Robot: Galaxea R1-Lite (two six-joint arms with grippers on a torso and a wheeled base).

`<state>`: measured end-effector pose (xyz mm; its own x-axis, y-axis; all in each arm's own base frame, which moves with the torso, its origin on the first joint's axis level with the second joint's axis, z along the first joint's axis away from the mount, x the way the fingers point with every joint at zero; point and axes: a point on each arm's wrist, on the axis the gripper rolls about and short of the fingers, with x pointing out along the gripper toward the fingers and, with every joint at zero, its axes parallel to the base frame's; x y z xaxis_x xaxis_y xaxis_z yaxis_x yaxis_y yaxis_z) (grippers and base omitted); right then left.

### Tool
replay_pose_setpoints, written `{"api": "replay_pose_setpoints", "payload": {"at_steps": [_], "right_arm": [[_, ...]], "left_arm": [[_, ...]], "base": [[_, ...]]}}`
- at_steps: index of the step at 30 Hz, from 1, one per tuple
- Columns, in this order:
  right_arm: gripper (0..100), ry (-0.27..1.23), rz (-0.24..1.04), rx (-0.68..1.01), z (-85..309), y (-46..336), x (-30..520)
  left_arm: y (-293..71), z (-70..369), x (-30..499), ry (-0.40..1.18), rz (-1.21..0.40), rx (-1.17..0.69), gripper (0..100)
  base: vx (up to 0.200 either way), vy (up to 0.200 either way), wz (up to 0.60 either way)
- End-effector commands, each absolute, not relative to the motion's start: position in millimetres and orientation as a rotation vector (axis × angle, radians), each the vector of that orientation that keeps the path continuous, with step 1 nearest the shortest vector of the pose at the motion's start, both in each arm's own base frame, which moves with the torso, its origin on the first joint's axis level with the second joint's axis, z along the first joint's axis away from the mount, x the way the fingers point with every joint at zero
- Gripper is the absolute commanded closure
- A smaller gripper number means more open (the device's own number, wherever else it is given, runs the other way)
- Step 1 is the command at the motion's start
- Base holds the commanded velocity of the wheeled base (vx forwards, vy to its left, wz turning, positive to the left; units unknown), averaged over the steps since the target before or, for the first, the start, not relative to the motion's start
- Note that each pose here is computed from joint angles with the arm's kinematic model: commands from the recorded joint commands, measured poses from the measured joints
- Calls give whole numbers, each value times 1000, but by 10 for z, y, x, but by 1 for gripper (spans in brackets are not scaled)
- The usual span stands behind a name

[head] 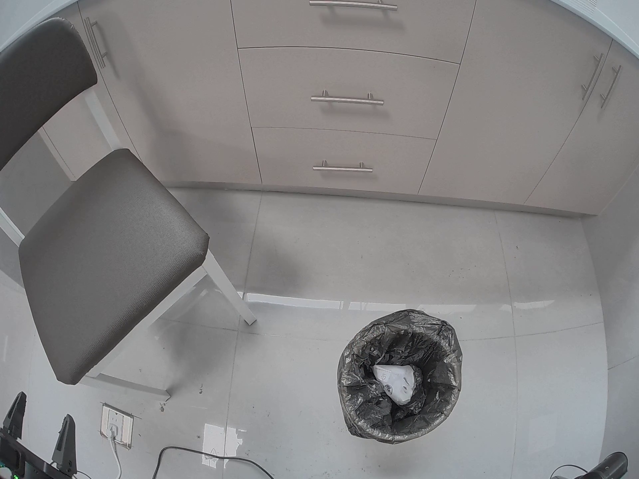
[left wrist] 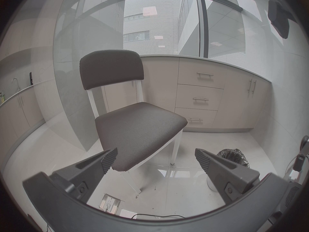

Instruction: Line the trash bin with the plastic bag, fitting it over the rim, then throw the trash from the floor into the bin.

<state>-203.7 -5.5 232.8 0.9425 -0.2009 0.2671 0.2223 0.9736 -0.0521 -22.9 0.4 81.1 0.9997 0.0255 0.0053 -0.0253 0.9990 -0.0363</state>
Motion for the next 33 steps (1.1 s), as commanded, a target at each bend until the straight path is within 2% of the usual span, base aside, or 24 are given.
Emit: {"api": "replay_pose_setpoints", "payload": {"at_steps": [1,7,11,19,26,30,33], "right_arm": [[100,-247,-168,-51,2148,-42,-1806],[100,-342,-125,-84,2094,-31,-1277],[100,-339,-85,-102,1916,-20,-961],[100,-146,-60,-103,1304,-15,-472],[100,-59,-57,-92,818,-13,-230],[100,-42,-44,10,800,-11,-230],[100,-34,-26,14,792,-7,-230]], "left_arm": [[4,760,-227,-4,26,-37,0],[4,760,-227,-4,26,-35,0],[4,760,-227,-4,26,-37,0],[4,760,-227,-4,26,-37,0],[4,760,-227,-4,26,-37,0],[4,760,-227,-4,26,-35,0],[4,760,-227,-4,26,-37,0]], "base": [[0,0,0],[0,0,0],[0,0,0],[0,0,0],[0,0,0],[0,0,0],[0,0,0]]}}
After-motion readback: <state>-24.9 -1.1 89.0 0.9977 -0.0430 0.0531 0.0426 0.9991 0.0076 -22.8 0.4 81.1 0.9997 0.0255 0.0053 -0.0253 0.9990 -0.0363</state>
